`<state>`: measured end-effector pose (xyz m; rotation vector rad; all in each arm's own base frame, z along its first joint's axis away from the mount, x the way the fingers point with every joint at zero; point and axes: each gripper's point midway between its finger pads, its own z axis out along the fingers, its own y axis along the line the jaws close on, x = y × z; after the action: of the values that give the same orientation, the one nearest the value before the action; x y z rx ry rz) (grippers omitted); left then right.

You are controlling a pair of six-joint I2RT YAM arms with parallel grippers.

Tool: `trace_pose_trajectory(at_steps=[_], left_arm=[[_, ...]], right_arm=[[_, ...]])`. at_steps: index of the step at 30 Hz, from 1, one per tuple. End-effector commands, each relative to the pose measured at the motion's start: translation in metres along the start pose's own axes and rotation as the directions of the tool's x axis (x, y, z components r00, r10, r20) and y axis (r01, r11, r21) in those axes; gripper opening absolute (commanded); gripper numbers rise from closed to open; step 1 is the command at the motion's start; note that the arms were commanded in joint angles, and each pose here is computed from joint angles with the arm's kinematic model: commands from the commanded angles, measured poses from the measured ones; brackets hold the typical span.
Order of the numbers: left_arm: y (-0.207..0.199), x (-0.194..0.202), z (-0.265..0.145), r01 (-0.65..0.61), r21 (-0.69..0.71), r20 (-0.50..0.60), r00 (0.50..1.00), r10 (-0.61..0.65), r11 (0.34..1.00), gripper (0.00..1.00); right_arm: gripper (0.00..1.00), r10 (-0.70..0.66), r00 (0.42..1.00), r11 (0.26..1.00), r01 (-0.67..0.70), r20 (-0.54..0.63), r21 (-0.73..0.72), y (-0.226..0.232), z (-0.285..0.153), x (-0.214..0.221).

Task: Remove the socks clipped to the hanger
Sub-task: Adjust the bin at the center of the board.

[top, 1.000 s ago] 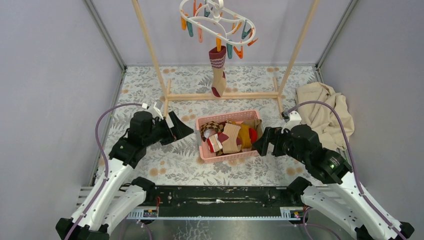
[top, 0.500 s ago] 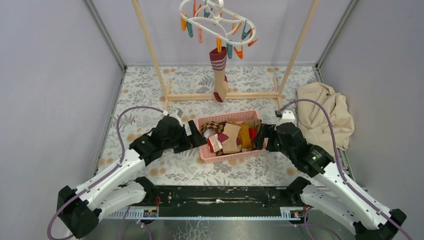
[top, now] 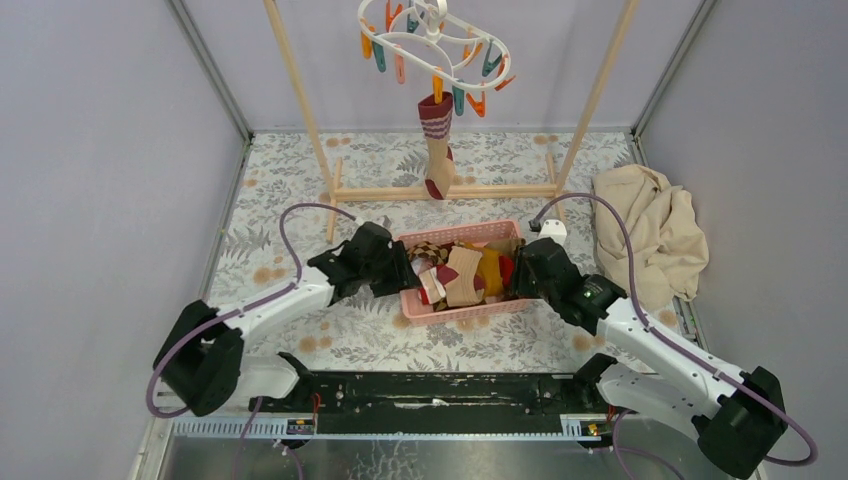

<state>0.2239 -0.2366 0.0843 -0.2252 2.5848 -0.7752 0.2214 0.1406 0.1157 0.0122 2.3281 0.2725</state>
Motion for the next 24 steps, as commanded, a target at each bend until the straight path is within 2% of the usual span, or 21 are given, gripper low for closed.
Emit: trace_pose_trajectory(at_steps=[1, 4, 10, 17, 20, 22, 24], left_arm=[[-0.013, -0.034, 0.011, -0.014, 0.055, 0.055, 0.998, 0.011, 0.998, 0.49], [0.006, -0.051, 0.016, 0.034, 0.039, 0.075, 0.996, -0.036, 0.999, 0.45], [0.022, -0.085, 0.016, 0.058, 0.051, 0.128, 0.99, -0.065, 0.997, 0.46], [0.018, -0.095, 0.025, 0.052, 0.102, 0.085, 0.995, -0.061, 0.993, 0.49], [0.015, -0.094, 0.012, 0.033, 0.106, 0.097, 0.994, -0.044, 0.994, 0.69], [0.012, -0.093, 0.001, 0.012, 0.111, 0.105, 0.994, -0.024, 0.994, 0.94], [0.007, -0.091, -0.01, -0.011, 0.13, 0.108, 0.994, -0.003, 0.991, 0.99]], right_arm=[[0.45, 0.019, 0.996, 0.999, -0.022, 0.088, 0.031, 0.002, 0.002, -0.029], [0.45, 0.008, 0.996, 1.0, -0.011, 0.084, 0.027, 0.006, 0.001, -0.034], [0.45, -0.048, 0.995, 0.999, 0.048, 0.082, -0.008, 0.021, -0.003, -0.053], [0.45, -0.103, 0.992, 0.992, 0.109, 0.079, -0.071, 0.05, 0.002, -0.077], [0.49, -0.113, 0.987, 0.985, 0.126, 0.111, -0.12, 0.065, 0.004, -0.091], [0.58, -0.118, 0.983, 0.982, 0.137, 0.14, -0.131, 0.072, 0.008, -0.101], [0.68, -0.124, 0.978, 0.979, 0.148, 0.169, -0.139, 0.08, 0.014, -0.111]])
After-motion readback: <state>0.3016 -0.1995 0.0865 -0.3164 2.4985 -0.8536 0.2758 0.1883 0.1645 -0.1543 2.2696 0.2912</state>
